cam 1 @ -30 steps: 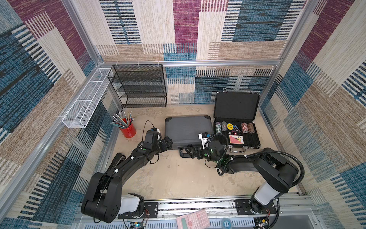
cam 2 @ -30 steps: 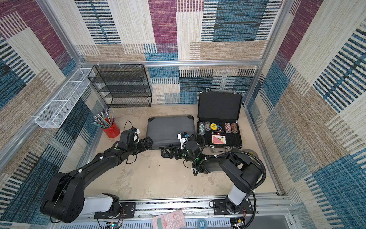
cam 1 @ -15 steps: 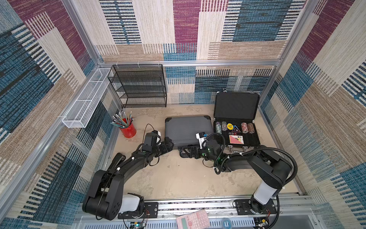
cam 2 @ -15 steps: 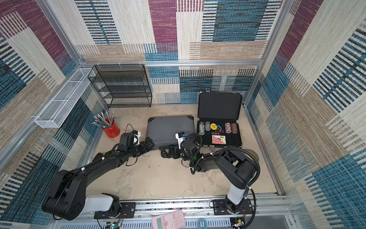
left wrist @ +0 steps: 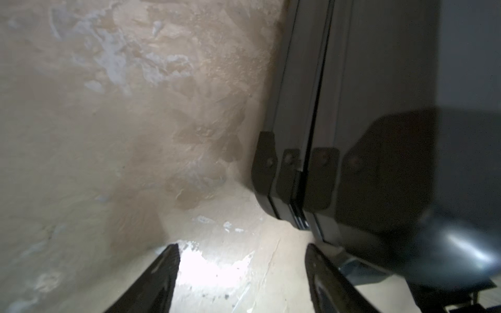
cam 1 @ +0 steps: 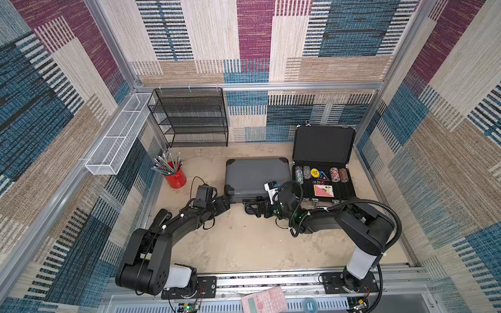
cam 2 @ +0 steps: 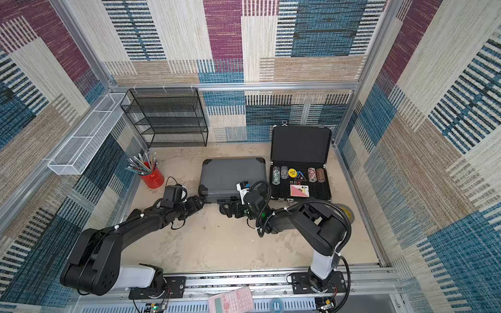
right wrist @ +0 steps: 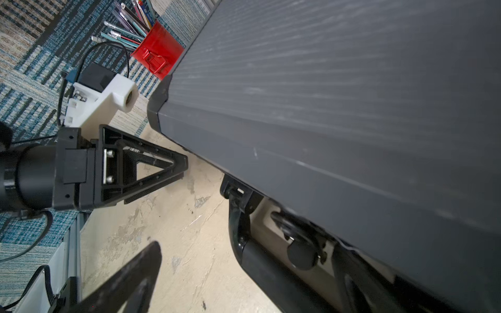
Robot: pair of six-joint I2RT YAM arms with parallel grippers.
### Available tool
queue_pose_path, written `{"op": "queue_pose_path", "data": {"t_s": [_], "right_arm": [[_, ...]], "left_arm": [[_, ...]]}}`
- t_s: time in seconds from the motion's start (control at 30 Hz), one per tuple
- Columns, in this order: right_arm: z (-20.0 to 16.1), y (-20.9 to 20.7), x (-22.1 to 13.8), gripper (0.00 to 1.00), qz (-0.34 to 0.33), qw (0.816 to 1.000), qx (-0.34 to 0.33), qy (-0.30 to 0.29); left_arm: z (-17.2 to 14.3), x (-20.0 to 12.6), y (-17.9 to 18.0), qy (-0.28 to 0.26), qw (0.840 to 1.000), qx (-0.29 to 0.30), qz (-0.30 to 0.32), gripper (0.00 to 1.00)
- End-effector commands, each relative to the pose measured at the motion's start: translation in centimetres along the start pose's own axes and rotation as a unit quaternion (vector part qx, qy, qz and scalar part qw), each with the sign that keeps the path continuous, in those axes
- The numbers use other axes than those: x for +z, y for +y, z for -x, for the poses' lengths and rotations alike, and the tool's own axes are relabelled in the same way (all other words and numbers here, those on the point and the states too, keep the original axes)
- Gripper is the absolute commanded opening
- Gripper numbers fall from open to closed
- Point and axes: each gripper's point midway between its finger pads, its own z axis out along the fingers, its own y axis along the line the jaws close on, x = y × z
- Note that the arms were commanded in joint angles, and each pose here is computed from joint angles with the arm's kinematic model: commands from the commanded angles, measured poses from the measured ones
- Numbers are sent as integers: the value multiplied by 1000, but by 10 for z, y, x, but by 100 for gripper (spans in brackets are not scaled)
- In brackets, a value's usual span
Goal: Open the poker set cases
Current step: Open the case lid on the poker set case.
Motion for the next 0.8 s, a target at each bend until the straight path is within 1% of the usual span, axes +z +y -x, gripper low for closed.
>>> {"op": "queue_pose_path", "data": {"t_s": [0.0, 0.1, 0.27, 0.4, 0.6, 0.77], "right_arm": [[13, 3, -3, 99, -6, 999, -20, -27], [15, 2, -6, 99, -12, 999, -20, -33], [16, 4, -15, 100, -8, 999, -13, -41], [19, 6, -20, 100, -7, 999, -16, -50], [21, 7, -15, 100, -6, 999, -26, -46], [20, 6, -12, 100, -7, 999, -25, -45]], "left_arm": [[6, -1, -4, -8, 1000, 5, -5, 74], [9, -8, -12, -11, 1000, 10, -18, 71], [25, -32, -23, -52, 998, 22, -26, 71], [35, -45, -31, -71, 996, 38, -33, 73], [45, -37, -43, -65, 995, 57, -42, 78], [49, -24, -52, -52, 995, 64, -55, 79]]}}
